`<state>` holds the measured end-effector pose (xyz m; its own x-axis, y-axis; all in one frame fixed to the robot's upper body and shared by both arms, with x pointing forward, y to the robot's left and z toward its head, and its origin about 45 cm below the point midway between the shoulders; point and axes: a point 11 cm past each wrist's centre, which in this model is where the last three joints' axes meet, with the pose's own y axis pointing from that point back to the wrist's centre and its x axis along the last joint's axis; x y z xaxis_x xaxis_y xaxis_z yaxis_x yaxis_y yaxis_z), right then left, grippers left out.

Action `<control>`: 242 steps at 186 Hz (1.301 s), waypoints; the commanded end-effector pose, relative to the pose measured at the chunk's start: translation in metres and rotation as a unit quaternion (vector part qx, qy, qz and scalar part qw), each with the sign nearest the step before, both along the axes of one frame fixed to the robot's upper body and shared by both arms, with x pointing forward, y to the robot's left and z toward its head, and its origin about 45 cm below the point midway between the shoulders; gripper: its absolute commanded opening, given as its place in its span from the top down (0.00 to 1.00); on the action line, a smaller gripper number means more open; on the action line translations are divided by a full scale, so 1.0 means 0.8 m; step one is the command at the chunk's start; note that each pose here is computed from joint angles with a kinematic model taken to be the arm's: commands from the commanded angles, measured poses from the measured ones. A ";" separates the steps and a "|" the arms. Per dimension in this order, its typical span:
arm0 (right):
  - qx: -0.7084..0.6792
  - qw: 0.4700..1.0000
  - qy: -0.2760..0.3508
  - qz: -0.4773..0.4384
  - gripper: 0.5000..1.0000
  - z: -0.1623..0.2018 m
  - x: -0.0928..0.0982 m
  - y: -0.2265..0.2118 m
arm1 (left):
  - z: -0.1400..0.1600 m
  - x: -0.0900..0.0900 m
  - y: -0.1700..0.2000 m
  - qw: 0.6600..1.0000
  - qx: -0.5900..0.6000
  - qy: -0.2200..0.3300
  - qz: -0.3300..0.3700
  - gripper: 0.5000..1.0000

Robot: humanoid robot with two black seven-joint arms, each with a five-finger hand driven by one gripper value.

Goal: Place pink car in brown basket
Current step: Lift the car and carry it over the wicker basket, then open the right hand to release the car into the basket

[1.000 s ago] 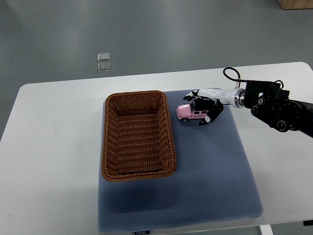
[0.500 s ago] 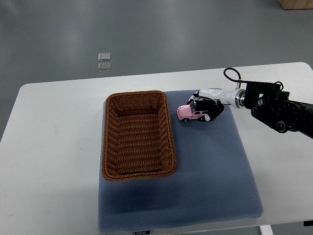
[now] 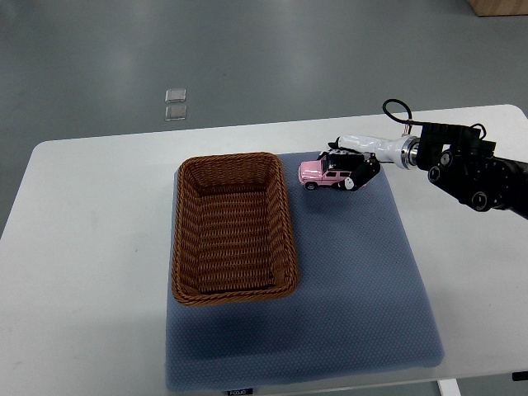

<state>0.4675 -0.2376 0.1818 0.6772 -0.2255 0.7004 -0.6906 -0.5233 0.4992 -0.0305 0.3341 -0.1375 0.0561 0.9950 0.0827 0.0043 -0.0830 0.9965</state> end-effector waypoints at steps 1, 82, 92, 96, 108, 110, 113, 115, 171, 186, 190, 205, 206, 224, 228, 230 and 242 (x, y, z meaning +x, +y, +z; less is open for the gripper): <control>0.004 1.000 -0.011 -0.008 1.00 0.015 0.007 -0.009 | 0.000 0.000 0.000 1.000 0.000 0.000 0.000 0.00; 0.071 0.994 -0.056 0.060 1.00 0.092 0.018 0.038 | 0.000 0.000 0.000 1.000 0.000 0.000 0.000 0.00; 0.083 0.992 -0.053 0.084 1.00 0.094 0.009 0.057 | 0.000 0.000 0.000 1.000 0.000 0.000 0.000 0.00; 0.086 0.991 -0.052 0.092 1.00 0.094 0.006 0.063 | 0.000 0.000 0.000 1.000 0.000 0.000 0.000 0.00; 0.094 0.988 -0.048 0.112 1.00 0.095 -0.002 0.082 | 0.000 0.000 0.000 1.000 0.000 0.000 0.000 0.00; 0.096 0.987 -0.046 0.116 1.00 0.095 -0.004 0.087 | 0.000 0.000 0.000 1.000 0.000 0.000 0.000 0.00; 0.097 0.987 -0.045 0.120 1.00 0.096 -0.005 0.090 | 0.000 0.000 0.000 1.000 0.000 0.000 0.000 0.00; 0.099 0.987 -0.044 0.123 1.00 0.095 -0.006 0.093 | 0.000 0.000 0.000 1.000 0.000 0.000 0.000 0.00; 0.100 0.974 -0.024 0.200 1.00 0.079 -0.038 0.181 | 0.000 0.000 0.000 1.000 0.000 0.000 0.000 0.00; 0.096 0.970 -0.017 0.221 1.00 0.068 -0.050 0.206 | 0.000 0.000 0.000 1.000 0.000 0.000 0.000 0.00; 0.095 0.969 -0.015 0.226 1.00 0.065 -0.053 0.211 | 0.000 0.000 0.000 1.000 0.000 0.000 0.000 0.00; 0.085 0.967 -0.010 0.239 1.00 0.054 -0.061 0.225 | 0.000 0.000 0.000 1.000 0.000 0.000 0.000 0.00; 0.085 0.967 -0.010 0.239 1.00 0.054 -0.061 0.225 | 0.000 0.000 0.000 1.000 0.000 0.000 0.000 0.00; 0.076 0.969 -0.006 0.236 1.00 0.044 -0.062 0.223 | 0.000 0.000 0.000 1.000 0.000 0.000 0.000 0.00; 0.076 0.969 -0.005 0.234 1.00 0.042 -0.062 0.221 | 0.000 0.000 0.000 1.000 0.000 0.000 0.000 0.00; 0.074 0.969 -0.005 0.234 1.00 0.041 -0.062 0.221 | 0.000 0.000 0.000 1.000 0.000 0.000 0.000 0.00; 0.072 0.970 -0.003 0.232 1.00 0.037 -0.062 0.218 | 0.000 0.000 0.000 1.000 0.000 0.000 0.000 0.00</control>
